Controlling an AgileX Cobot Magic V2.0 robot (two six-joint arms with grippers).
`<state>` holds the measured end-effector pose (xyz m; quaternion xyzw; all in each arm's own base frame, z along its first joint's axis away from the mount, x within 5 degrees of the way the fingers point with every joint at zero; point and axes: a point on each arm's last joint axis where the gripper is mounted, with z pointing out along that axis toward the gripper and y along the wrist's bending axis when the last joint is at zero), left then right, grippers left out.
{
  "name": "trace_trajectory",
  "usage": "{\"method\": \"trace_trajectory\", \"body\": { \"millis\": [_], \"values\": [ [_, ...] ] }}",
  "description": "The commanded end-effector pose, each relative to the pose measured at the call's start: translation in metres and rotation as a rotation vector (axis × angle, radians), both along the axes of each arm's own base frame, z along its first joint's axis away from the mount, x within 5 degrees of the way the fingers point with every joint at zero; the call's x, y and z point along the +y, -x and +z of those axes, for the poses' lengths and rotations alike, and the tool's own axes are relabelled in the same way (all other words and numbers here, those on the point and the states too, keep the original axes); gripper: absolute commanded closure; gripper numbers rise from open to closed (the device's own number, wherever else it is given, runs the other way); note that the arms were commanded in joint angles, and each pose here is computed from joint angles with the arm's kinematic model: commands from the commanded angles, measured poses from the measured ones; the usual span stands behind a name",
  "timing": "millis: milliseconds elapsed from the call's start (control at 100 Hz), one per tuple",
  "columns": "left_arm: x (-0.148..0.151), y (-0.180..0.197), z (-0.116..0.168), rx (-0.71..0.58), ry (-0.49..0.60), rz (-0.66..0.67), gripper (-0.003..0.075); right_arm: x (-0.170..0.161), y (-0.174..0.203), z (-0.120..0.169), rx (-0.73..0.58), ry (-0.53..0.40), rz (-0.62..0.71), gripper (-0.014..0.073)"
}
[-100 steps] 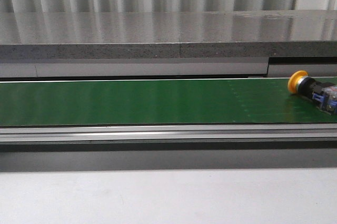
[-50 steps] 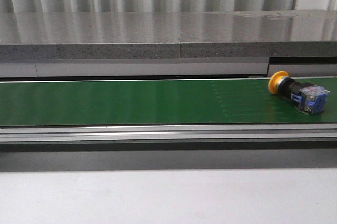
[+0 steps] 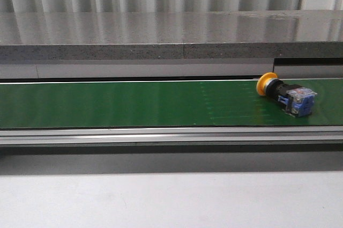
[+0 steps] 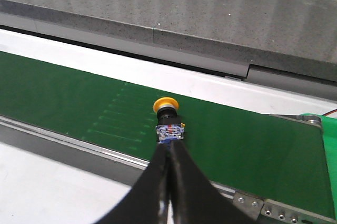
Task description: Move button from right to left
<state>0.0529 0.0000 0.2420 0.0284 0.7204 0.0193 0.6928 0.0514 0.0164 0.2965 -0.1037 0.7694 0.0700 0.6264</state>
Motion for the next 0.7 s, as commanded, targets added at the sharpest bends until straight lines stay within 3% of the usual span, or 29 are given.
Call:
{"method": "trace_trajectory", "body": {
  "millis": [0, 170, 270, 490, 690],
  "values": [
    [0.000, -0.003, 0.032, -0.012, 0.005, 0.002, 0.0740, -0.001, -0.001, 0.015, -0.095, -0.016, -0.009, 0.0662],
    [-0.001, -0.019, 0.051, 0.207, 0.048, 0.001, 0.0734, -0.001, -0.001, 0.015, -0.095, -0.016, -0.009, 0.0662],
    [-0.001, -0.031, 0.053, 0.286, 0.047, 0.003, 0.0652, -0.001, -0.001, 0.015, -0.095, -0.016, -0.009, 0.0662],
    [-0.002, -0.042, 0.060, 0.227, 0.040, 0.002, 0.0350, -0.001, -0.001, 0.015, -0.095, -0.016, -0.009, 0.0662],
    [-0.002, -0.045, 0.065, 0.183, 0.035, 0.001, 0.0329, -0.001, -0.001, 0.015, -0.095, -0.016, -0.009, 0.0662]
  ]
}}
